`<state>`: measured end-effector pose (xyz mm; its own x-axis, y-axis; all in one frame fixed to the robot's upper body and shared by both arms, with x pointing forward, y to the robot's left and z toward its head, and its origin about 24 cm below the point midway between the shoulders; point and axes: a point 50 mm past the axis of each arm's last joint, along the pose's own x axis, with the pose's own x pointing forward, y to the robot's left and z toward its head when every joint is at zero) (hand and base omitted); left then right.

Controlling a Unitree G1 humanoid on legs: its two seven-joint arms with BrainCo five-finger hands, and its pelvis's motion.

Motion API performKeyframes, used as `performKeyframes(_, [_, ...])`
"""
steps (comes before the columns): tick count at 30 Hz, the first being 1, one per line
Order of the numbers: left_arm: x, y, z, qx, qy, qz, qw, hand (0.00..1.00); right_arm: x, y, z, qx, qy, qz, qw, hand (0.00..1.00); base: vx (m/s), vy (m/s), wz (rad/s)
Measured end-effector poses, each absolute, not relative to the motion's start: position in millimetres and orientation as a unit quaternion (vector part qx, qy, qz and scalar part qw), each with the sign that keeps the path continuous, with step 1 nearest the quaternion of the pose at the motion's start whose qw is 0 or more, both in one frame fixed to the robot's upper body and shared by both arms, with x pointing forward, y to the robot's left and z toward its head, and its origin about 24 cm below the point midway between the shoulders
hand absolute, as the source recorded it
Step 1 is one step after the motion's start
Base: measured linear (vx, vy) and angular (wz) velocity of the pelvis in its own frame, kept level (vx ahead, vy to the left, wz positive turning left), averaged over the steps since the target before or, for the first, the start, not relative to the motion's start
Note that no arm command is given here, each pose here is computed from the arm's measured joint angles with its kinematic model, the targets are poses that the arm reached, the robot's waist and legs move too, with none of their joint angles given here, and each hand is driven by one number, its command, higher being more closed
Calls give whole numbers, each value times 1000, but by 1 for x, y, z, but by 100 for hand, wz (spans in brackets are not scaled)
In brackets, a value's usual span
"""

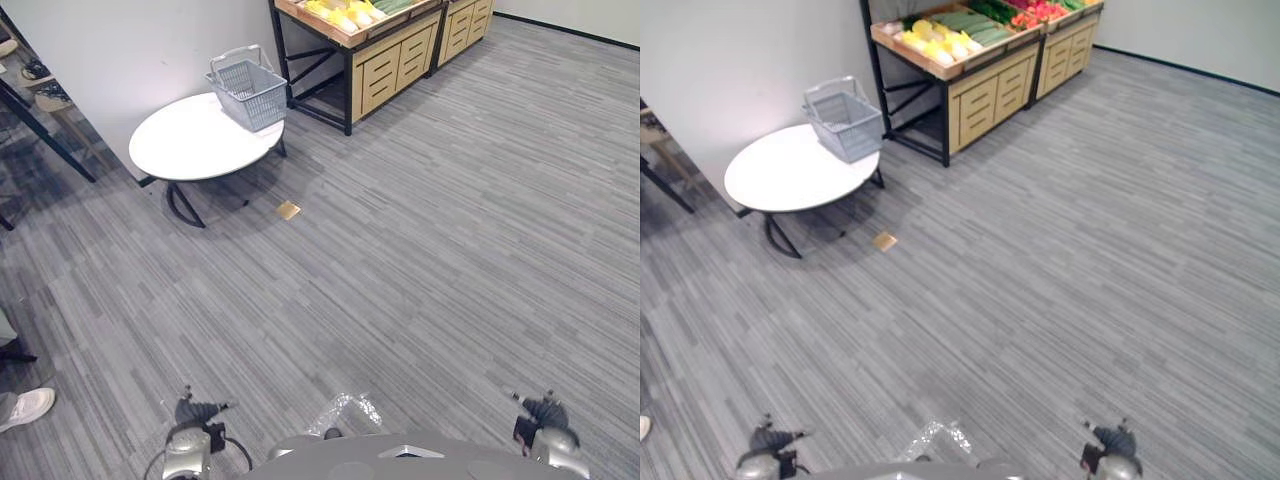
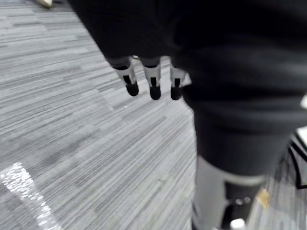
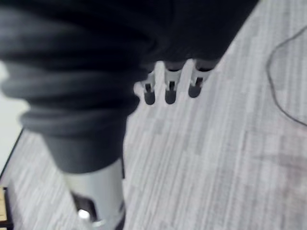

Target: Pick vegetable in the basket

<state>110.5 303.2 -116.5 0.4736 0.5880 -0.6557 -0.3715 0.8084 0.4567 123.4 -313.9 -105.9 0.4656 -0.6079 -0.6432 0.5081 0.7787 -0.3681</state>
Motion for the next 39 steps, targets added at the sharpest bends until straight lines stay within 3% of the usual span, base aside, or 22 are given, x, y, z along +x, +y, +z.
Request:
performKeyframes(24, [102,292,-124,129,446,273,843,0,130,-295,-114,-58,412,-293,861,0,-11,-41,2])
performKeyframes(28, [114,289,-120,122,428,274,852,0,136,-284,-115,-69,411,-266,870,0,91,-62,2])
performKeyframes(33, [125,274,-119,113,409,257,868,0,163,-277,-101,-100,367,-230,896,0,195,56,-26])
performKeyframes(39, [123,280,-113,127,393,259,873,0,208,-303,-66,-190,314,-204,908,0,503,305,-18])
